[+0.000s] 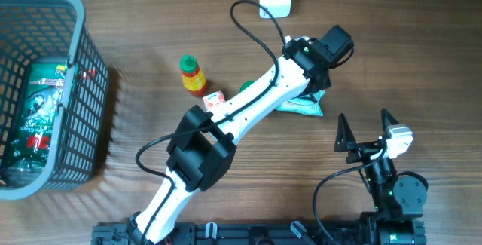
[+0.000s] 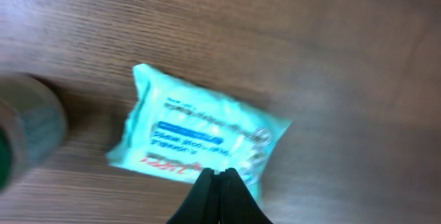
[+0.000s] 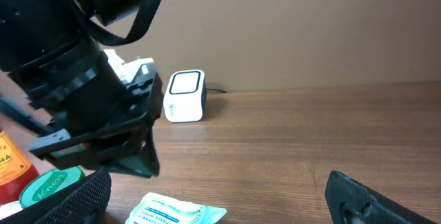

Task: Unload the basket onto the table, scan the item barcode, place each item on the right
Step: 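Carry the wipes pack right and lay it beside the jar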

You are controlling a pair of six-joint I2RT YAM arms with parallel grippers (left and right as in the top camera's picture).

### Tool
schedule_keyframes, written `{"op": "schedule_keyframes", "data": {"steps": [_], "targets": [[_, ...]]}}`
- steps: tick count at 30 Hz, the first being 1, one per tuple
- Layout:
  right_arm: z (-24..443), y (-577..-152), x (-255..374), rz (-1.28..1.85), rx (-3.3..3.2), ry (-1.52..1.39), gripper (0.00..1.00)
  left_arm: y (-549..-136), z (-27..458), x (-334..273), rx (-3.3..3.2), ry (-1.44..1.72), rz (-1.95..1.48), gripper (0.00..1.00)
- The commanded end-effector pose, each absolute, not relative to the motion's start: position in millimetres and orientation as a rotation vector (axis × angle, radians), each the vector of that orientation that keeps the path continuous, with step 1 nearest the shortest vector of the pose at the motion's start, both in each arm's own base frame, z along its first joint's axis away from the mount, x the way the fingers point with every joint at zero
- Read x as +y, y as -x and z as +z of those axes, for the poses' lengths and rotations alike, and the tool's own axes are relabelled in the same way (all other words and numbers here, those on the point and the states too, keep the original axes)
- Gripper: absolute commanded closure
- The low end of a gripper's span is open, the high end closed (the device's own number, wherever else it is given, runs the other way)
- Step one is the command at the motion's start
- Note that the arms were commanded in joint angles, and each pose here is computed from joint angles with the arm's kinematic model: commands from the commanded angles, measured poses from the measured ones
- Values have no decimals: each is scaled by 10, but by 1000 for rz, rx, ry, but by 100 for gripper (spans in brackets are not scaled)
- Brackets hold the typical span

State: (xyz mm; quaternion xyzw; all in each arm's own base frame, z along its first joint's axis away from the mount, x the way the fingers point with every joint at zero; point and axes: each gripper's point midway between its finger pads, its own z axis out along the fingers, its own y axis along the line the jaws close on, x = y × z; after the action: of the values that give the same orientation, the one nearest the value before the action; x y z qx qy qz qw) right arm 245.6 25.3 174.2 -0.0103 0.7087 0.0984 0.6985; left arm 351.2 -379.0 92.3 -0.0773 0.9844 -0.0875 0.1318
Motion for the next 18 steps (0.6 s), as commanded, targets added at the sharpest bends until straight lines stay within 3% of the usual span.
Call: {"op": "schedule_keyframes", "data": {"steps": [1,8,16,18], "targets": [[1751,-2458,234,193,1574,29,0,-3502,777,-3725,2888,-9,-188,96],[1750,-2458,234,194,1574,29,0,-3173,383,-4041,3047,-315,-433,96],[1751,-2458,234,193,1574,29,0,-3107,34,-3961,3103,-408,-355,96],[1750,-2458,234,193,1574,29,0,-3087,-87,-3937,3125,-410,-331,91]]}}
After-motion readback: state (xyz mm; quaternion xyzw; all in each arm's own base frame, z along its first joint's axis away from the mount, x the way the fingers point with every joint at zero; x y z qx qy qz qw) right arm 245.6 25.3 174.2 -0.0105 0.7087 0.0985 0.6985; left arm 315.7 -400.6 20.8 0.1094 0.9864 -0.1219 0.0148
